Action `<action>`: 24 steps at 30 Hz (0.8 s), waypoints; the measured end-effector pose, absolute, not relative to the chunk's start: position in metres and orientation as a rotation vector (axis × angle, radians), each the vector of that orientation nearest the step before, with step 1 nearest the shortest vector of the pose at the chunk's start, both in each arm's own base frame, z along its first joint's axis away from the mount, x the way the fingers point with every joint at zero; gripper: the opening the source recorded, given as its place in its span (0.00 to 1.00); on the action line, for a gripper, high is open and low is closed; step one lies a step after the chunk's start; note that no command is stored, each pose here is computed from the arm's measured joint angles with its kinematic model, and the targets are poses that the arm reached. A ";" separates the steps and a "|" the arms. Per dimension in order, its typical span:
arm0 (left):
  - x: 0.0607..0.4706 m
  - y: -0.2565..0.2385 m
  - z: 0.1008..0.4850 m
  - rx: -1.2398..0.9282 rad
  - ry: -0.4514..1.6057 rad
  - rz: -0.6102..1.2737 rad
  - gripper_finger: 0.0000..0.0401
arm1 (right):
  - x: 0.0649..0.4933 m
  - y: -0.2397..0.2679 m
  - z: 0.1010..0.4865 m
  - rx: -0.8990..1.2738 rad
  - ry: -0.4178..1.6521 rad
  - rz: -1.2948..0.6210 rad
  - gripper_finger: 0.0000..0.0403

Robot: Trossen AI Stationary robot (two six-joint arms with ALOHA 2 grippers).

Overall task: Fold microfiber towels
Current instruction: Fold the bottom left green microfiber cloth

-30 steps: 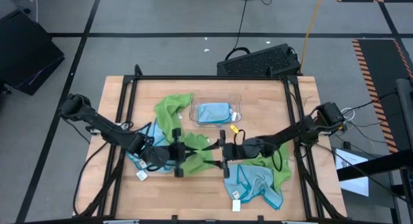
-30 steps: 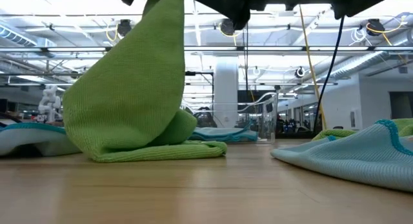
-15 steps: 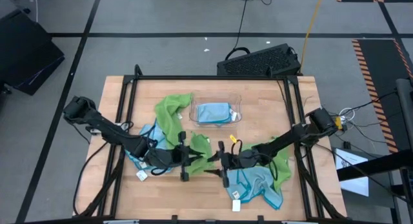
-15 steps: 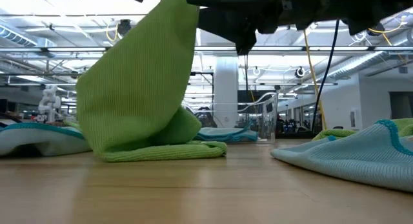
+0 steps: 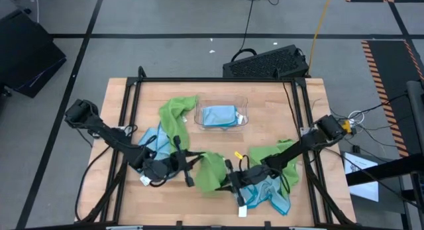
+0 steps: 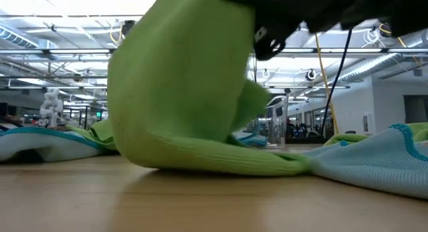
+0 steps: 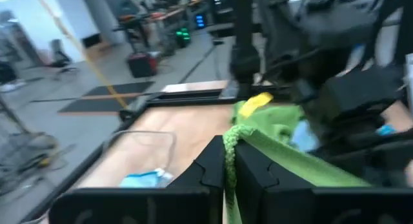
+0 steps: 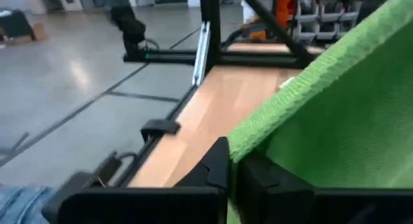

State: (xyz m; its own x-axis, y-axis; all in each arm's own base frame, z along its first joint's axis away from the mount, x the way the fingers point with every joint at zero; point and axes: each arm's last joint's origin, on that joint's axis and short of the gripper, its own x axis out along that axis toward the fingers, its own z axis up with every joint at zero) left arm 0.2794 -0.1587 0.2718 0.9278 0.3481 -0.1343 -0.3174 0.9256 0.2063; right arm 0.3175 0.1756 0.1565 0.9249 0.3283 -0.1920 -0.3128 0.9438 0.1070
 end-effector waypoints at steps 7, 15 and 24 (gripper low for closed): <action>0.267 -0.163 0.266 0.252 0.204 0.543 0.06 | 0.292 0.180 0.202 0.034 0.173 0.132 0.01; 0.259 -0.163 0.254 0.268 0.253 0.605 0.06 | 0.247 0.170 0.273 -0.029 0.060 -0.007 0.00; 0.260 -0.171 0.262 0.221 0.211 0.518 0.06 | 0.240 0.160 0.285 -0.033 0.052 -0.075 0.01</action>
State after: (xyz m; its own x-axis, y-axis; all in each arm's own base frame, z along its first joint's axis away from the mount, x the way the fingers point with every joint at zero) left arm 0.2596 -0.1711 0.2622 0.8479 0.5103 -0.1433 -0.4651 0.8460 0.2607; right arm 0.2395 0.1603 0.2846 0.9958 -0.0757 -0.0507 0.0740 0.9966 -0.0352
